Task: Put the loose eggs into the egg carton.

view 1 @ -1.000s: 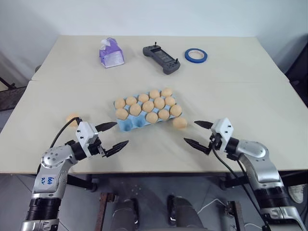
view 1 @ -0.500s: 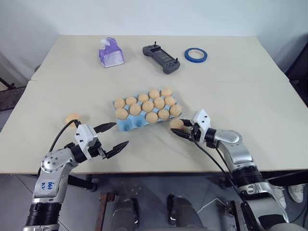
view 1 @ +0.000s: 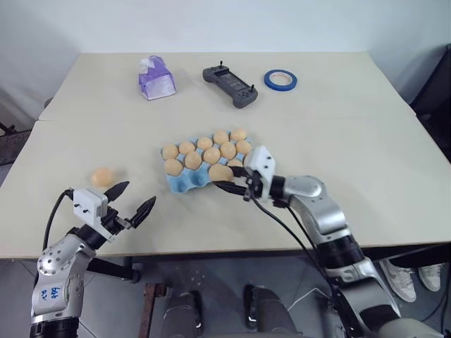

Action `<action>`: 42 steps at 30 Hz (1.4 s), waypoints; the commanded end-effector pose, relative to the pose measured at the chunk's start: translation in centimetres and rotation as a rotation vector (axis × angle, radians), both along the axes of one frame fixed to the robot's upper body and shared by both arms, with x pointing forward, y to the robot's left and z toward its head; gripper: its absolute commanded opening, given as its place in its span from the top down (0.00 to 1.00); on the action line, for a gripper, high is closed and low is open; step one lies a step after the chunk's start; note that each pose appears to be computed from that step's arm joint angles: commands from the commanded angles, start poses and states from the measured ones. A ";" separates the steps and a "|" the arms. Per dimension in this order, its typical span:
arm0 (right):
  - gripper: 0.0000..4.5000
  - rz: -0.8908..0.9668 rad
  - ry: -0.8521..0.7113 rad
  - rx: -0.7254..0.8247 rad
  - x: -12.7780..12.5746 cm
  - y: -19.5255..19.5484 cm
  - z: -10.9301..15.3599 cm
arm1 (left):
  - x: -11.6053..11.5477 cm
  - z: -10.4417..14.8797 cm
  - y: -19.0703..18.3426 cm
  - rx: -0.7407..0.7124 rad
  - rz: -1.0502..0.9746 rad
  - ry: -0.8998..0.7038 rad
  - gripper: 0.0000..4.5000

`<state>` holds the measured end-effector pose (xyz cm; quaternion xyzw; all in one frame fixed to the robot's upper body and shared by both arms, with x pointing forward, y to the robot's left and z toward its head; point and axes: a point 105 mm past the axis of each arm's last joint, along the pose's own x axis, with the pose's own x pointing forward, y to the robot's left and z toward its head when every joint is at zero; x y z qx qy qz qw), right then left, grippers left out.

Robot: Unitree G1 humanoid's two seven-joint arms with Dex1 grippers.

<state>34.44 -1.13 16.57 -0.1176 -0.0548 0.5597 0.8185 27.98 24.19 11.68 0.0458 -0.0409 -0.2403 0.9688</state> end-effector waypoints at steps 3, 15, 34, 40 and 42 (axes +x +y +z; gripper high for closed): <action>0.59 -0.062 -0.034 -0.030 2.0 2.6 0.3 | -0.5 1.3 -0.3 0.013 -0.020 -0.047 0.00; 0.01 0.056 -0.112 0.000 -0.1 1.7 1.7 | -1.2 1.2 -2.0 0.068 -0.142 -0.025 0.00; 0.01 0.154 -0.157 0.105 -4.8 -8.5 -1.4 | -2.9 -0.1 10.2 -0.137 0.546 -0.007 0.00; 0.01 0.154 -0.170 0.158 -4.9 -7.9 -0.9 | 0.2 1.3 8.3 -0.151 0.476 -0.018 0.00; 0.01 0.153 -0.174 0.164 -4.8 -7.7 -0.9 | 2.0 1.9 7.7 -0.151 0.455 -0.024 0.00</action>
